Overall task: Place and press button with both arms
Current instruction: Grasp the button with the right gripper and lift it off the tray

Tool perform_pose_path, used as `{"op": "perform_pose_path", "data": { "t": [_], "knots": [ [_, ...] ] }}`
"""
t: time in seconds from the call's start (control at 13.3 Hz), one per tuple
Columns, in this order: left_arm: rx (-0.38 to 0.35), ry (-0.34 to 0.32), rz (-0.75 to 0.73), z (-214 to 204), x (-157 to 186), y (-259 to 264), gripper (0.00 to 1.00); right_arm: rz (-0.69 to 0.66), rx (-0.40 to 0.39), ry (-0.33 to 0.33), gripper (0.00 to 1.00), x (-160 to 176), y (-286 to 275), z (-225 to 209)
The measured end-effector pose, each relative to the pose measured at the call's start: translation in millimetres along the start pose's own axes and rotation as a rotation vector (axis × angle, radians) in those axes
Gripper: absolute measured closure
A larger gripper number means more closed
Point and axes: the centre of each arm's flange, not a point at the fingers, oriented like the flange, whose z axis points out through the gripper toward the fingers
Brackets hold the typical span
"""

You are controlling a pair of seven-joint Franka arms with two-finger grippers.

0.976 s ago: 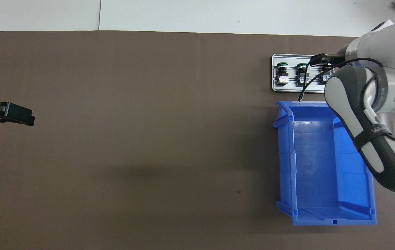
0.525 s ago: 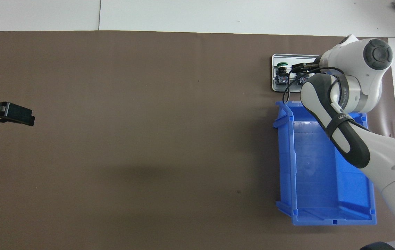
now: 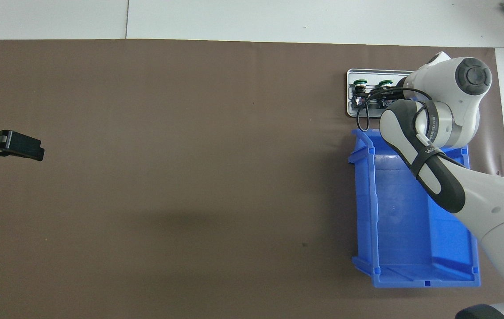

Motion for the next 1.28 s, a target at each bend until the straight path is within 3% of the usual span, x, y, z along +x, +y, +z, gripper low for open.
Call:
{"op": "perform_pose_path", "data": {
  "t": [0.15,0.3,0.6,0.83,1.05,1.28],
  "knots": [
    [0.000,0.000,0.000,0.0,0.0,0.0,0.00,-0.013,-0.001,-0.001,0.45,-3.0,1.3,3.4],
    [0.000,0.000,0.000,0.0,0.0,0.0,0.00,-0.011,-0.003,-0.003,0.59,-2.4,3.0,0.8],
    [0.000,0.000,0.000,0.0,0.0,0.0,0.00,0.007,0.005,-0.025,0.59,12.4,-2.4,-24.0],
    [0.000,0.000,0.000,0.0,0.0,0.0,0.00,0.141,0.007,-0.038,0.59,33.9,-3.8,-98.3],
    [0.000,0.000,0.000,0.0,0.0,0.0,0.00,0.421,0.000,-0.083,0.59,46.4,-25.4,-194.6],
    [0.000,0.000,0.000,0.0,0.0,0.0,0.00,0.751,0.013,-0.082,0.59,43.6,-101.0,-237.8]
  ]
}}
